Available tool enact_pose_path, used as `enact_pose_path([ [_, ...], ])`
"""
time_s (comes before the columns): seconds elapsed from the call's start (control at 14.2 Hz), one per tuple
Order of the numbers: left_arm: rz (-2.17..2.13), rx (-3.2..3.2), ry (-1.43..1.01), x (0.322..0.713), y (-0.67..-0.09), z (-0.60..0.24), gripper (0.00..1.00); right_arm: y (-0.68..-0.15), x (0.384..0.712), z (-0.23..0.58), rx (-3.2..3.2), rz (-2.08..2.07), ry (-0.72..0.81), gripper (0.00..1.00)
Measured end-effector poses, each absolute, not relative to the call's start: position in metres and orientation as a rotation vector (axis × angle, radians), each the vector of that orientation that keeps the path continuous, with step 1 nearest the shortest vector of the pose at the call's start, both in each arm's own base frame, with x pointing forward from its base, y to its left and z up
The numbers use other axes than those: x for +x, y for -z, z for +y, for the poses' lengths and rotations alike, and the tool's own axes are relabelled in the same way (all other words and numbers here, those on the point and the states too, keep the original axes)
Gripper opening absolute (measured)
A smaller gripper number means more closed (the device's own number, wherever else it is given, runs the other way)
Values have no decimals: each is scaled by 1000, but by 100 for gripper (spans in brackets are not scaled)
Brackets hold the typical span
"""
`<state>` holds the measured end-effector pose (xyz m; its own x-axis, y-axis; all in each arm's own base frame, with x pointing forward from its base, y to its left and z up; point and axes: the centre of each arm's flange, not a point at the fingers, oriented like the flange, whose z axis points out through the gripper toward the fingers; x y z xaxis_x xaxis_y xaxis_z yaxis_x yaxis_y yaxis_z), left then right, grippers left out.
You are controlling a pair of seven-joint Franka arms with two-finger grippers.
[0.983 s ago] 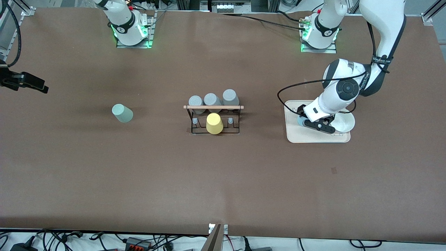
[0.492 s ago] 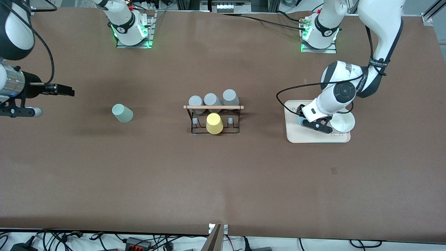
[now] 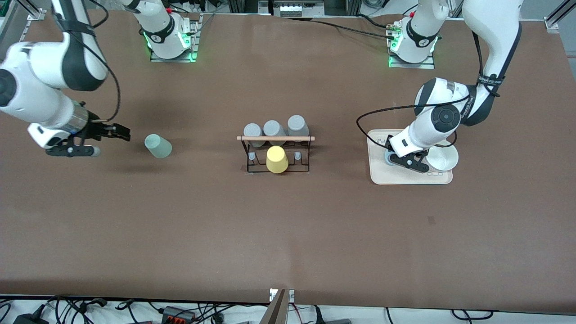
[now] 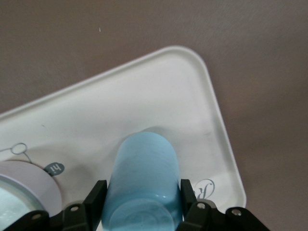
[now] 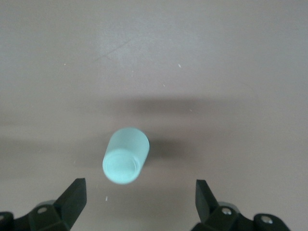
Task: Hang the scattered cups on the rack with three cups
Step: 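Lift the blue cup with the left gripper while the right gripper reaches the teal cup, then carry the blue cup to the rack while the right gripper grasps the teal cup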
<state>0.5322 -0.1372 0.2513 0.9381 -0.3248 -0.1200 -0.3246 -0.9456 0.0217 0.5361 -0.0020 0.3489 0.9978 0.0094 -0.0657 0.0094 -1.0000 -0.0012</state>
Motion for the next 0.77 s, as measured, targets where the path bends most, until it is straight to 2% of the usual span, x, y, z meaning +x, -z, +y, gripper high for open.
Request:
enact_pose_path([
  [0.21,-572,3095,260,560,-332,-165,66,-314,523,25,-3141,-90,-68,100],
  [0.42,-500,3054,197,583,-409,-190,66,-298,522,38,-3141,-125,-37,100],
  [0.77,-139,3008,101,574,-470,-305,66,-263,510,42,-3141,-141,6,100],
])
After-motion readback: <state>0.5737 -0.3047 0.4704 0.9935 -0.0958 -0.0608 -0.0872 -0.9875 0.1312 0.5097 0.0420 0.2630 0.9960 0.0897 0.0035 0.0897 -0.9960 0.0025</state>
